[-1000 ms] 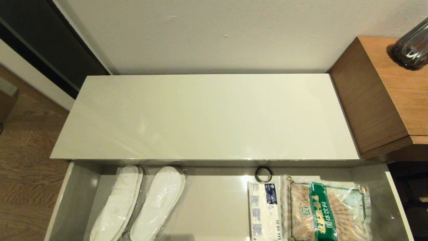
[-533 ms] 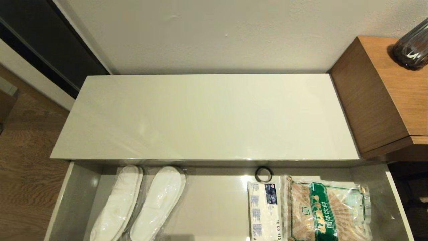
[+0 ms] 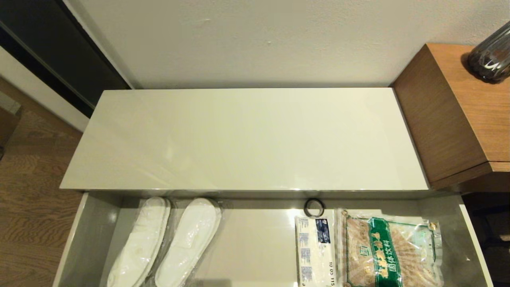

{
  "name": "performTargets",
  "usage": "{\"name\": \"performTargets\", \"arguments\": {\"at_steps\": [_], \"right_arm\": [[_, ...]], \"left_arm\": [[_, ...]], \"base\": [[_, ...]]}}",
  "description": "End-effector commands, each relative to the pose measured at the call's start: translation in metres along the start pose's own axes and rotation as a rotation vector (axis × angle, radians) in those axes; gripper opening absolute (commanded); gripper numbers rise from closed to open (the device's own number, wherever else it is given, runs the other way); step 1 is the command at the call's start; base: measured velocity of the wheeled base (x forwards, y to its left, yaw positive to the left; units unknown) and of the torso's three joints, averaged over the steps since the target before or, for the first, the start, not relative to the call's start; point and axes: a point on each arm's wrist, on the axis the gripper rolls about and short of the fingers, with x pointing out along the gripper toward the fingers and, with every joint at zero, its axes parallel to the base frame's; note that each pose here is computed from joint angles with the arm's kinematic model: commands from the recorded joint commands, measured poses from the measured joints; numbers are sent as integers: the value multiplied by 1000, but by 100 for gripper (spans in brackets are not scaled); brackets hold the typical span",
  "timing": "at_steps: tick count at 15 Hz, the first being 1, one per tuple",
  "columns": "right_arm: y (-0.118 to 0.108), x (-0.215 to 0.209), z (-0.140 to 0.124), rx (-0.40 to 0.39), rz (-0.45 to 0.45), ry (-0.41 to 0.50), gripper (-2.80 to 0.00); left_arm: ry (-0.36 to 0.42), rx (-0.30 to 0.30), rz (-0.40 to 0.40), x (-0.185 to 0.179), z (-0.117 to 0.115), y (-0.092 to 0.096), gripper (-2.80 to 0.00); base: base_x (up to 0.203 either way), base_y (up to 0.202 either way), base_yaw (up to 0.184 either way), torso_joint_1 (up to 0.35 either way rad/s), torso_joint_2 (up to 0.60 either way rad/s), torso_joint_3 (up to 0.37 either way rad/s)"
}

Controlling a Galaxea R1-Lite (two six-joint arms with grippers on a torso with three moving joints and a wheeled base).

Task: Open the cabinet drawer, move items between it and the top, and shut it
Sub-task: Close the drawer

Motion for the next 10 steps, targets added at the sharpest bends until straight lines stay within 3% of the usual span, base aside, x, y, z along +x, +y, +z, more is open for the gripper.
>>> {"name": "performTargets", "arguments": {"at_steps": [1,5,10], "right_arm": [[0,-4,3,-1,9,-35,-280],[4,-17,27,-3,37,-90,-280],[26,16,63,77,48,1,-280]], "left_arm": [[0,0,-1,0,0,0,-280],[0,0,1,0,0,0,-280],[0,0,2,0,0,0,-280]], "base": [[0,0,0,0,0,0],[0,0,0,0,0,0],[0,0,0,0,0,0]]}}
